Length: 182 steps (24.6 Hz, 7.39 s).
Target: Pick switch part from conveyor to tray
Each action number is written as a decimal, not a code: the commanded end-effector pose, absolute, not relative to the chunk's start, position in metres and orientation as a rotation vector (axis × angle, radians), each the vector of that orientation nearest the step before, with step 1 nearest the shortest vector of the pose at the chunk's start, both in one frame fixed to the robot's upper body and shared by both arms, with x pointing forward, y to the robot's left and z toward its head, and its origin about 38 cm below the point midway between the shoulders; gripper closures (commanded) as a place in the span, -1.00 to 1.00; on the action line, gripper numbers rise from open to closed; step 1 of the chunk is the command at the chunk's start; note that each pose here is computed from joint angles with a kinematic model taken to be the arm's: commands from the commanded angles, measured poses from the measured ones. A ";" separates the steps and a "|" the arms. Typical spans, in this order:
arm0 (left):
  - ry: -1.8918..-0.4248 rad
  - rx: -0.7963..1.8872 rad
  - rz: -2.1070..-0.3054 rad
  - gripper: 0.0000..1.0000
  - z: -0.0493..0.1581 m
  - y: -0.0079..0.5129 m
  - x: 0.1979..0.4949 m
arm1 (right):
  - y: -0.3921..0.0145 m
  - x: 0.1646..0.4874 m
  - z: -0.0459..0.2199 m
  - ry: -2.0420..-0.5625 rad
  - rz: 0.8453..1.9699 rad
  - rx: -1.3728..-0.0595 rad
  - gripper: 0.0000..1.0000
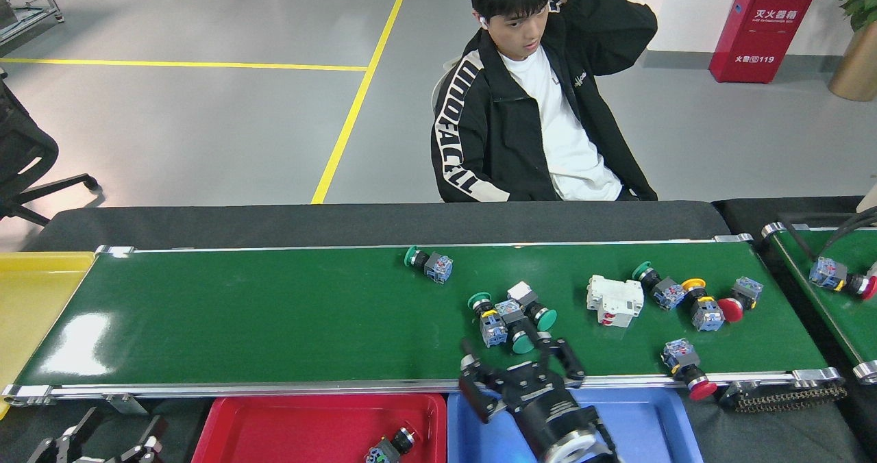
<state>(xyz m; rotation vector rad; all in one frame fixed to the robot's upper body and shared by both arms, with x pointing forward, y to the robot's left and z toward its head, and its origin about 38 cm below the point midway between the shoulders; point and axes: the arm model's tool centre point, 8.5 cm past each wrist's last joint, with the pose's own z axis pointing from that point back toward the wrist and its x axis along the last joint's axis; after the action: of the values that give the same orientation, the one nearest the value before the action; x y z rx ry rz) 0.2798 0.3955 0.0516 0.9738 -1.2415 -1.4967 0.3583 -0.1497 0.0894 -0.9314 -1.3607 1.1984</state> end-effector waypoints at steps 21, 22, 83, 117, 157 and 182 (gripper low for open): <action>-1.183 1.007 -1.734 -1.00 0.053 0.246 0.443 | -0.075 0.378 0.072 -1.297 1.230 -0.963 -0.90; -1.175 1.003 -1.729 -1.00 0.052 0.249 0.443 | -0.071 0.383 0.072 -1.283 1.234 -0.972 -0.90; -1.424 0.794 -2.006 -1.00 0.037 0.284 0.247 | -0.319 0.250 0.049 -1.535 1.594 -0.556 -0.85; -0.981 1.076 -1.405 -1.00 0.036 0.382 0.353 | -0.110 0.407 0.057 -1.180 1.277 -0.921 -0.83; -1.128 1.015 -1.463 0.89 0.059 0.472 0.350 | -0.002 0.294 0.092 -1.857 1.747 -0.442 -1.00; -1.354 0.793 -1.993 -1.00 0.041 0.291 0.238 | -0.278 0.322 0.073 -1.304 1.086 -1.035 -0.98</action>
<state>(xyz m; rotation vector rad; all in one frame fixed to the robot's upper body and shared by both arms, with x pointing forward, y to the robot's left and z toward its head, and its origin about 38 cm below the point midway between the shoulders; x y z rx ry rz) 0.2368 0.2904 0.0367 0.7769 -1.3479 -1.9883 0.3202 -0.2734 0.0629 -1.0064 -1.2767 1.0954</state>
